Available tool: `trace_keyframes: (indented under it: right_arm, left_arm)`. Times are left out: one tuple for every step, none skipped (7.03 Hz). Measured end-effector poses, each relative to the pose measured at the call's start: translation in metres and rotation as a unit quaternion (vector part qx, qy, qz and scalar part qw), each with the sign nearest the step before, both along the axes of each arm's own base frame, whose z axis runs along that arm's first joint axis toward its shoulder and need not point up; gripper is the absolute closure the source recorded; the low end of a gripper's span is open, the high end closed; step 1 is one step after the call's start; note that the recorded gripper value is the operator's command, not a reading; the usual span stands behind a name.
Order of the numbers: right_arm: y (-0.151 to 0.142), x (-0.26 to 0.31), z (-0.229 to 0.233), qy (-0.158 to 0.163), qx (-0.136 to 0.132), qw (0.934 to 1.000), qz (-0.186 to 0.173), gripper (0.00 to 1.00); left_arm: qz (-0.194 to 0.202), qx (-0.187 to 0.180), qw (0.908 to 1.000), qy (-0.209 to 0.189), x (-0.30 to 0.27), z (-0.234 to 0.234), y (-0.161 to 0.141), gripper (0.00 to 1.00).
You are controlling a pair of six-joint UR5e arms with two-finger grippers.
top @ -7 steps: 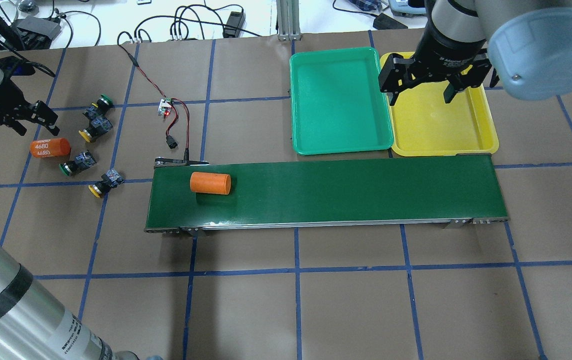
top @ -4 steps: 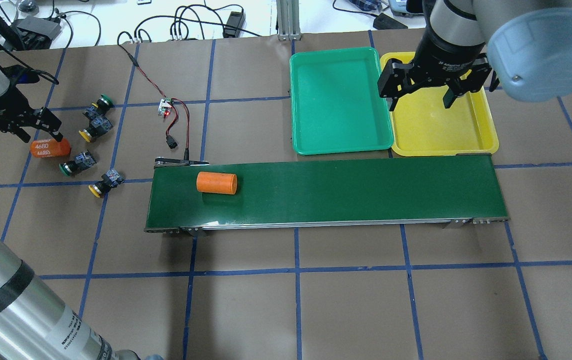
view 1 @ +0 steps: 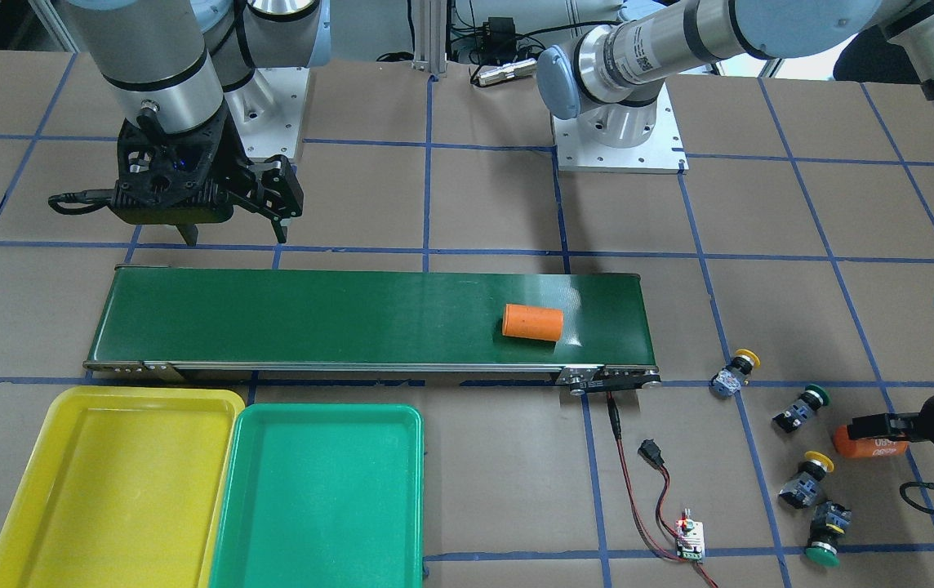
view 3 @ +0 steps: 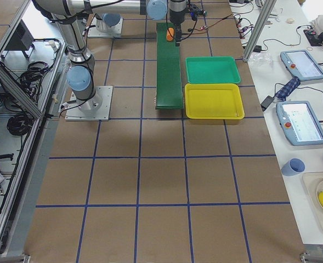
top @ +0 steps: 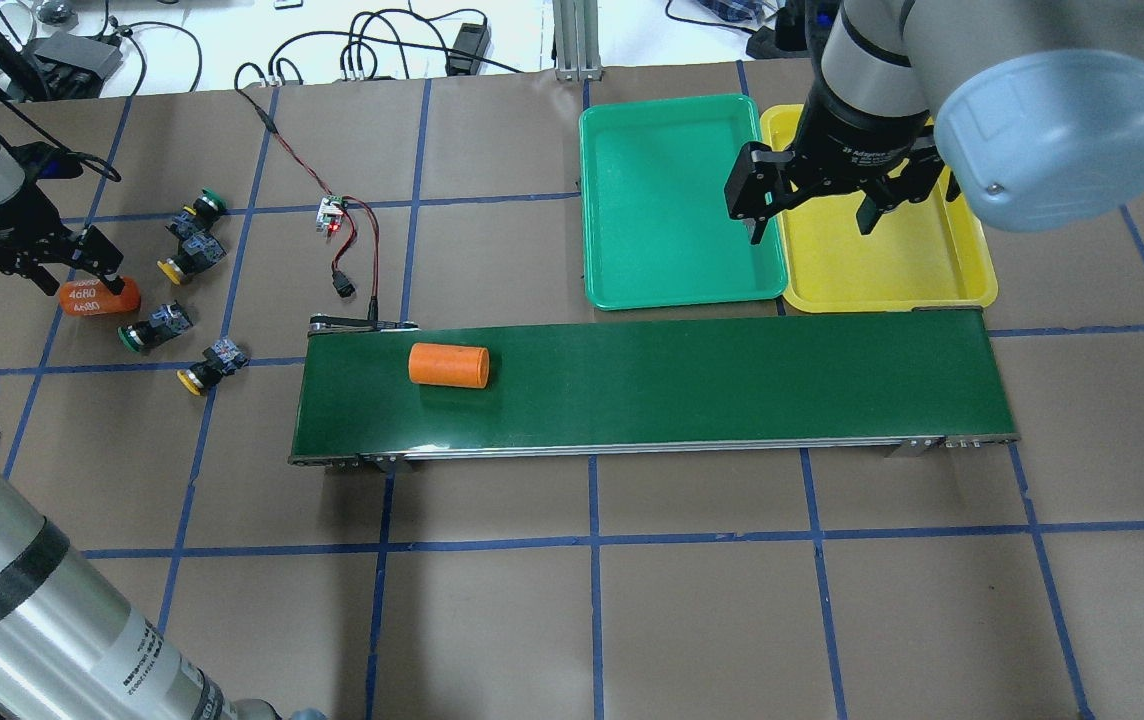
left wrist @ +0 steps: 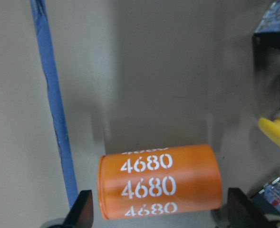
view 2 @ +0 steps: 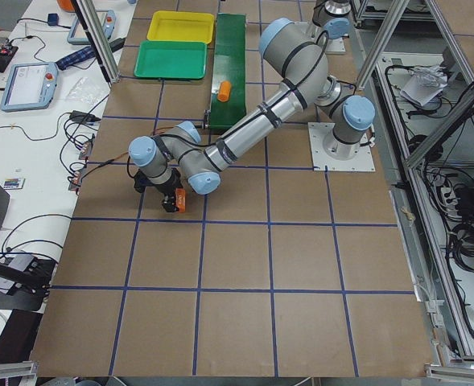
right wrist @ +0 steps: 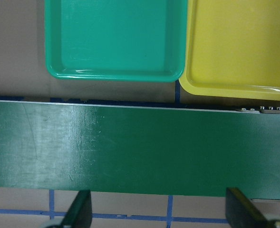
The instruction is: Sort buttons by color to trays
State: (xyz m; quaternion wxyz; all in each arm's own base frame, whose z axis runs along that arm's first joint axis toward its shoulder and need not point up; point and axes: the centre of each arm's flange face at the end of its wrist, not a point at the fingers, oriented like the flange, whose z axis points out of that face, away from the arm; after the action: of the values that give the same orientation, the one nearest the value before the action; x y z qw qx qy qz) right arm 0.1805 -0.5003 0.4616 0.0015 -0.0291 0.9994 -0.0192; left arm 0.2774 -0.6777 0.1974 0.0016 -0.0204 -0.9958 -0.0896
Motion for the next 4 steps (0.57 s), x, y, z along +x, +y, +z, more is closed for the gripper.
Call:
trace_keyframes:
  right_arm:
    - [0.001,-0.002,-0.002,0.002,0.012,0.9999,0.0,0.0]
    - [0.001,-0.006,0.001,0.005,0.017,0.9998,-0.003,0.0]
    - [0.001,-0.009,0.004,0.008,0.017,0.9998,-0.007,0.0]
    - [0.001,-0.012,0.006,0.01,0.019,0.9997,-0.011,0.0]
  left_arm:
    - [0.0,0.003,1.0,0.002,0.0,-0.004,0.001,0.0]
    - [0.0,0.006,1.0,0.004,0.0,-0.01,0.0,0.0]
    - [0.0,0.009,0.9999,0.005,0.0,-0.015,-0.001,0.49]
    - [0.0,0.01,0.9999,0.006,0.001,-0.017,-0.001,0.99]
